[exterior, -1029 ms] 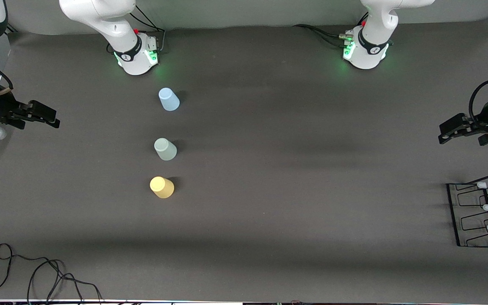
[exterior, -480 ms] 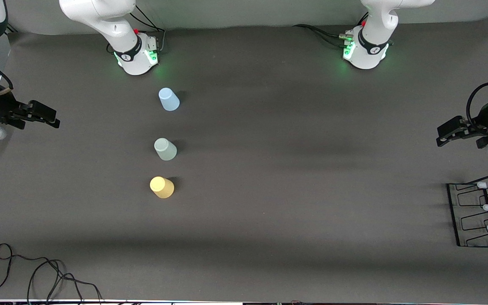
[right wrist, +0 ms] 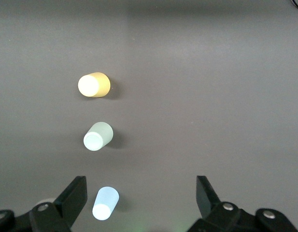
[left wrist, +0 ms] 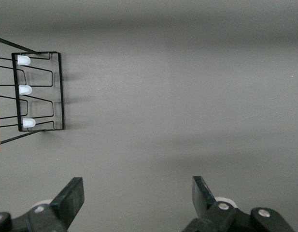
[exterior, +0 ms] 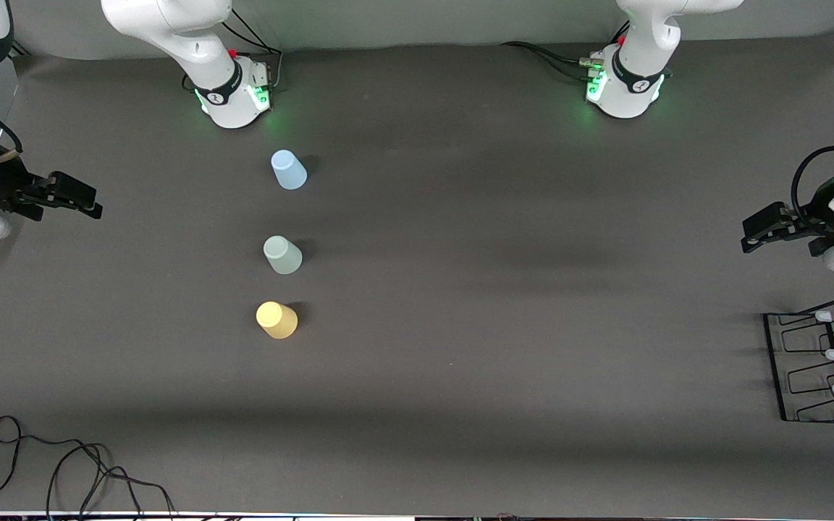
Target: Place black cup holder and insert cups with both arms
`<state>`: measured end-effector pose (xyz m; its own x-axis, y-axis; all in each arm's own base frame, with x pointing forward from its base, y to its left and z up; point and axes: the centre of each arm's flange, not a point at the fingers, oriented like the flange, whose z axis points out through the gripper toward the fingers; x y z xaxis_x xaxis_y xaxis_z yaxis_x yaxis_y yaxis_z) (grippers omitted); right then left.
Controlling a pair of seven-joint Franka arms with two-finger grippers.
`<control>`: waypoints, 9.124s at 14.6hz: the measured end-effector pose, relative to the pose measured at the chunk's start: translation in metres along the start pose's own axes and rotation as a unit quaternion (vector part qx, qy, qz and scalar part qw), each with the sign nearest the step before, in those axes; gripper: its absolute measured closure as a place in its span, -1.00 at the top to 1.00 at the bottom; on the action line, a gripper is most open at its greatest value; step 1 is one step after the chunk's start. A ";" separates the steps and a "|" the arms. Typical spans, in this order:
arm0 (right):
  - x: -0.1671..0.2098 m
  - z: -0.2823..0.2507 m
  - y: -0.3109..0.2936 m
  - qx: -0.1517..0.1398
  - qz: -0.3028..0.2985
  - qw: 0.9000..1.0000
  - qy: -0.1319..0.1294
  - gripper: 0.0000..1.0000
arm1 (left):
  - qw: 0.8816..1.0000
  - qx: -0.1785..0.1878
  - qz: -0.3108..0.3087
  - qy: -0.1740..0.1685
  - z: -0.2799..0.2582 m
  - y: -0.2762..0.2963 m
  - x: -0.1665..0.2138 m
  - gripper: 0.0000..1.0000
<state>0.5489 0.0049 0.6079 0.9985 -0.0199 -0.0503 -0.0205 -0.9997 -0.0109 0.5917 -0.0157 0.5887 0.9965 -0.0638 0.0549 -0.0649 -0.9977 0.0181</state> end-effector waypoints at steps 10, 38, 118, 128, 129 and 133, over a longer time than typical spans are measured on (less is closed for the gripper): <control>0.000 0.000 0.000 0.000 0.000 1.000 0.000 1.00 | 1.000 0.000 0.000 -0.003 0.004 0.000 0.002 1.00; 0.000 0.000 0.000 0.000 0.000 1.000 0.000 1.00 | 1.000 0.000 -0.001 0.000 0.011 -0.001 0.009 1.00; 0.000 0.000 0.000 0.000 0.000 1.000 -0.001 1.00 | 0.998 -0.001 -0.024 -0.057 0.100 0.176 0.054 -0.68; -0.001 0.019 0.006 0.017 0.008 1.000 -0.011 1.00 | 0.996 -0.008 -0.077 -0.050 0.213 0.361 -0.006 -0.68; 0.000 0.028 0.004 0.024 0.008 1.000 -0.006 1.00 | 0.996 -0.007 -0.076 -0.052 0.220 0.371 -0.011 -0.68; -0.003 0.085 -0.021 0.036 0.023 0.999 0.016 1.00 | 0.997 -0.006 -0.058 -0.053 0.232 0.396 -0.025 -0.68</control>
<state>0.5425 0.0270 0.5236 0.9975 -0.0677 -0.0209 -0.0692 -0.9943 -0.0806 0.5535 -0.4146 0.3634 0.9973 0.0489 -0.0543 0.0506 -0.9983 0.0304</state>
